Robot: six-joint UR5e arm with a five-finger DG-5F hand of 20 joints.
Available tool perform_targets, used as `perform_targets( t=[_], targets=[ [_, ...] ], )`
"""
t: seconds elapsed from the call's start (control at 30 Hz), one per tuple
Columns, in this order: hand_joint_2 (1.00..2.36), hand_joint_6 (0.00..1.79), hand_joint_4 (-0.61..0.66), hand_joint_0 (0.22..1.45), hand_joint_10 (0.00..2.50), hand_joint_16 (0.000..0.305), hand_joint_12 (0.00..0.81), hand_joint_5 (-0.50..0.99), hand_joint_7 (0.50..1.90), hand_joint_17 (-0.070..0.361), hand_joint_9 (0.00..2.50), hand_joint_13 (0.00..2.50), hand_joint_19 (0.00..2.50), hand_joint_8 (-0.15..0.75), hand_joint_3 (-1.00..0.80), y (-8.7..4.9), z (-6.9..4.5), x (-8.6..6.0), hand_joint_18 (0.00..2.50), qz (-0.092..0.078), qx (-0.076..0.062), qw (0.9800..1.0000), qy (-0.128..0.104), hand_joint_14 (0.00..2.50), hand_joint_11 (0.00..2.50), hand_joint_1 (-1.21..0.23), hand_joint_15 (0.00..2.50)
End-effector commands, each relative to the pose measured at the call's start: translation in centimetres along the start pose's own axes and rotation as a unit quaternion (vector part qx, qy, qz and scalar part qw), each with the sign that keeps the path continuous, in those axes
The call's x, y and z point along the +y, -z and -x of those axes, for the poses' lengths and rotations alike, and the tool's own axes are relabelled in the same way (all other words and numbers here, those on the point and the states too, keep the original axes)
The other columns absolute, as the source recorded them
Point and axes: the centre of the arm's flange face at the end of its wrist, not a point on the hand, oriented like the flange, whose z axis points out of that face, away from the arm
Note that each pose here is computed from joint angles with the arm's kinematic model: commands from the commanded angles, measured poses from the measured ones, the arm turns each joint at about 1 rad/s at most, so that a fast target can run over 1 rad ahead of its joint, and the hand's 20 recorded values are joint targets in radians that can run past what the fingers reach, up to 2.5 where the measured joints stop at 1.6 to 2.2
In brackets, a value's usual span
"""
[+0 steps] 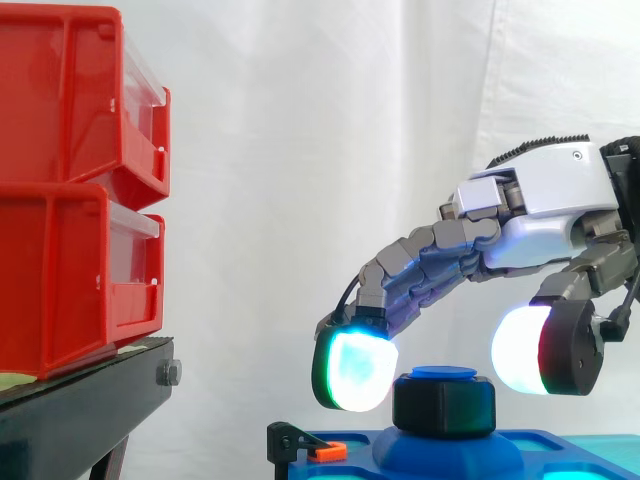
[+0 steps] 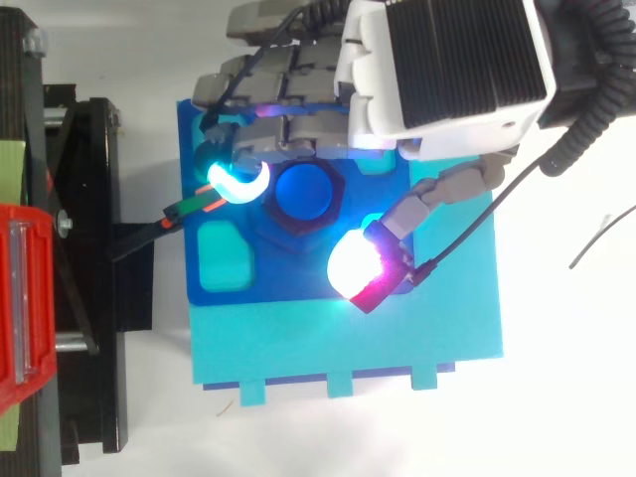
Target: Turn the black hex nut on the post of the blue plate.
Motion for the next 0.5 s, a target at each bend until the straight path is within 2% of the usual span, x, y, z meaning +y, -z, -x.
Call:
perform_targets(
  t=[0.0,0.03,0.13,0.47],
  targets=[
    [1.00,0.50,0.28,0.45,0.00,0.051,0.378,-0.20,0.85,0.115,0.34,0.34,0.26,0.276,-0.50,0.2,-0.1,-0.2,0.30,-0.002,0.008,1.0000,-0.002,0.00,0.00,-0.55,0.07],
    [1.00,0.50,0.28,0.45,0.00,0.051,0.378,-0.20,0.85,0.115,0.34,0.34,0.26,0.276,-0.50,0.6,0.3,-0.5,0.30,-0.006,0.015,0.9999,-0.004,0.00,0.00,-0.55,0.07],
    [1.00,0.50,0.28,0.45,0.00,0.051,0.377,-0.20,0.86,0.115,0.34,0.34,0.25,0.276,-0.50,0.7,0.3,-0.6,0.30,-0.008,0.020,0.9998,-0.005,0.00,0.00,-0.55,0.07],
    [1.00,0.50,0.29,0.45,0.00,0.051,0.377,-0.19,0.87,0.115,0.35,0.34,0.25,0.279,-0.50,1.0,1.5,-0.8,0.30,-0.006,0.024,0.9997,-0.002,0.00,0.00,-0.54,0.07]
  ],
)
